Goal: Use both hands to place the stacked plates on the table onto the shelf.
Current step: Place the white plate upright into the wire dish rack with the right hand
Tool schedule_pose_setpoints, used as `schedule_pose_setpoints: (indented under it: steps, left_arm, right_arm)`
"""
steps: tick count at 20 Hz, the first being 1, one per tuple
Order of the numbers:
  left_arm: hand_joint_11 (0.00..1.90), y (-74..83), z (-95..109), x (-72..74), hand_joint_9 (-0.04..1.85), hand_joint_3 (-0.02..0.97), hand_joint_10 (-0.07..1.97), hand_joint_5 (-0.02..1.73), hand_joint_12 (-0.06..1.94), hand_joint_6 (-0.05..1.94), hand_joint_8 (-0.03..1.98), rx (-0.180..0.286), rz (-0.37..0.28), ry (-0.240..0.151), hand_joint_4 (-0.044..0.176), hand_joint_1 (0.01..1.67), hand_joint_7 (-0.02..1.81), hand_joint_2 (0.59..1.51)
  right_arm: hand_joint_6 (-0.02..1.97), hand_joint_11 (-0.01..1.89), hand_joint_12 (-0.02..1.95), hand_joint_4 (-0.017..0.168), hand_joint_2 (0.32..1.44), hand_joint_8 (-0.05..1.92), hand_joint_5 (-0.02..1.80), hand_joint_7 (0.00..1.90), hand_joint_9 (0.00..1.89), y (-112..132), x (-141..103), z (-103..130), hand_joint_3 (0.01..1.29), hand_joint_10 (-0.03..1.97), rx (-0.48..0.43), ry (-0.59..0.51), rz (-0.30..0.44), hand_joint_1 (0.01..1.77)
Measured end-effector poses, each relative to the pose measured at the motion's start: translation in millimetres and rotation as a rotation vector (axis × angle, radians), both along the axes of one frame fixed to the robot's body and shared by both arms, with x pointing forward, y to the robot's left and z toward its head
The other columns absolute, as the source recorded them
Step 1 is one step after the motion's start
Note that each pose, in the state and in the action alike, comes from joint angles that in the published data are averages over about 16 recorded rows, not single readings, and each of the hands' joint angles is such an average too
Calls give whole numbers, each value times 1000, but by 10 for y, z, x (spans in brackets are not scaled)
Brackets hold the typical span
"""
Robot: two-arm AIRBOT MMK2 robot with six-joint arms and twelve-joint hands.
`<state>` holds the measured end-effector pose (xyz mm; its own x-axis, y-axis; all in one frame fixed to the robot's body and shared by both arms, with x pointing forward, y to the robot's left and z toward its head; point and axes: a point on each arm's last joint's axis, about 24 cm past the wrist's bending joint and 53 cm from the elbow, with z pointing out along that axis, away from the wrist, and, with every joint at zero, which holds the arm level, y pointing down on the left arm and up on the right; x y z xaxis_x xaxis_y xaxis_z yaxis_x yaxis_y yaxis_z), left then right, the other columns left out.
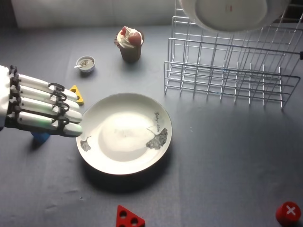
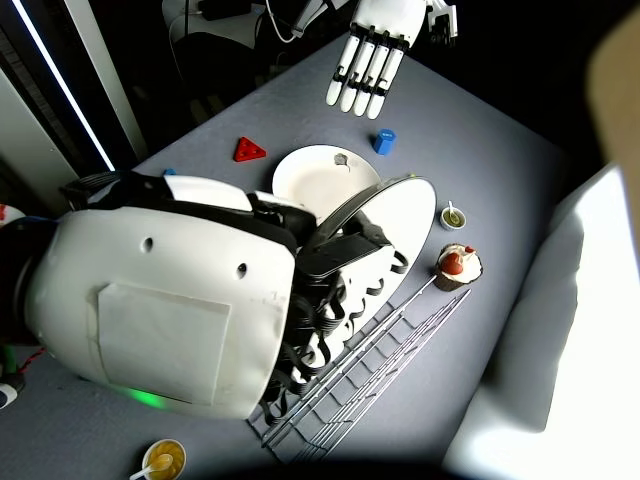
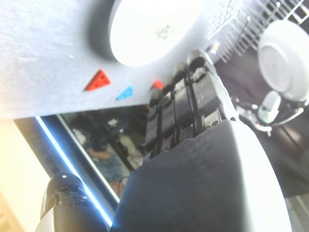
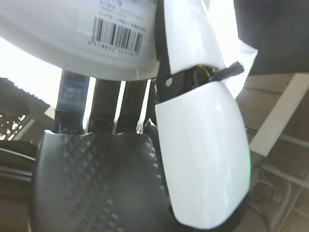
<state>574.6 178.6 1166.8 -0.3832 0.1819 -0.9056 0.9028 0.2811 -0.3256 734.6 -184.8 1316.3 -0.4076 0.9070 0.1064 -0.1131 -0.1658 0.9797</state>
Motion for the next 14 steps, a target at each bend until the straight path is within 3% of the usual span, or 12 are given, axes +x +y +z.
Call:
schedule_pose_setpoints:
  steps: [14]
  left_arm:
    - [162,-102,-17,61,159,-1,11,138,19,-3,2,-8,-18,-12,1,102,150,886]
  right_arm:
    - [857,976,1353,-8,976,574,915,1094,1110,28,170,-139,10,723,33,61,4,1475]
